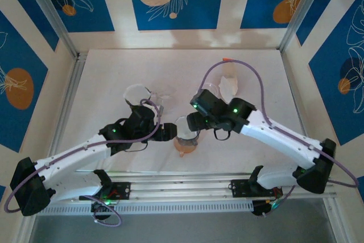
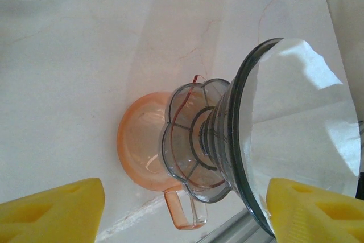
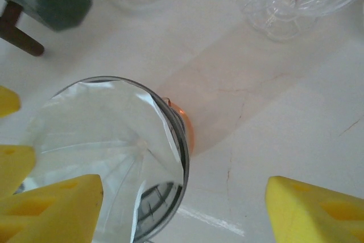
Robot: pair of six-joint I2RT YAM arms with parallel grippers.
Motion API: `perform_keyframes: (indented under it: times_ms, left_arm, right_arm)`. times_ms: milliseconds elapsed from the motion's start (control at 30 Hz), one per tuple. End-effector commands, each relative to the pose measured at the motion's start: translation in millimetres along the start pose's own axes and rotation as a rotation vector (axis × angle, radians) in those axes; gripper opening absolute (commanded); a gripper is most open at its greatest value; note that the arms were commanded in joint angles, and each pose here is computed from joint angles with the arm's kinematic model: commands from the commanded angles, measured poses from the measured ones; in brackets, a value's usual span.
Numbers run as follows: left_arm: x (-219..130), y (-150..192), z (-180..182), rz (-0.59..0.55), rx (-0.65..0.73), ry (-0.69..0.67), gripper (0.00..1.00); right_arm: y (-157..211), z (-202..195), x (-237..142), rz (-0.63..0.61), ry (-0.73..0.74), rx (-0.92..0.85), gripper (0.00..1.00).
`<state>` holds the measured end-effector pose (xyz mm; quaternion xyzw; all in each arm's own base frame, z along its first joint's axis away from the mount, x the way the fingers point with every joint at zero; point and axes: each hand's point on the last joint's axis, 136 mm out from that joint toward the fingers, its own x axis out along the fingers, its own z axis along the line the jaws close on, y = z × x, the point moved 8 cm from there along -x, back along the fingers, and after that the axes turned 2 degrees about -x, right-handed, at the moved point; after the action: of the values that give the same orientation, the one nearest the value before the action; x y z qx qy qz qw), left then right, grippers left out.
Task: Place the coffee filter in the dripper
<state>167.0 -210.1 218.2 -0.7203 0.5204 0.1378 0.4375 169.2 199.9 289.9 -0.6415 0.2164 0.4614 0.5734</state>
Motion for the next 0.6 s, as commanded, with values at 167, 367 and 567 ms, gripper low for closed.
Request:
perform_keyframes:
  times_ms: [167,367,567]
  left_arm:
    - [-14,-9,-9,-0.043,-0.012,0.049,0.91]
    - [-37,-14,-14,-0.114,-0.016,0.085,1.0]
    - [-54,-11,-9,-0.16,-0.027,0.085,1.0]
  right_arm:
    - [21,-13,-9,-0.005,-0.002,0.039,0.75]
    - [29,-10,-10,-0.022,-0.039,0.036,0.75]
    - [38,-18,-21,-0.08,-0.057,0.052,0.75]
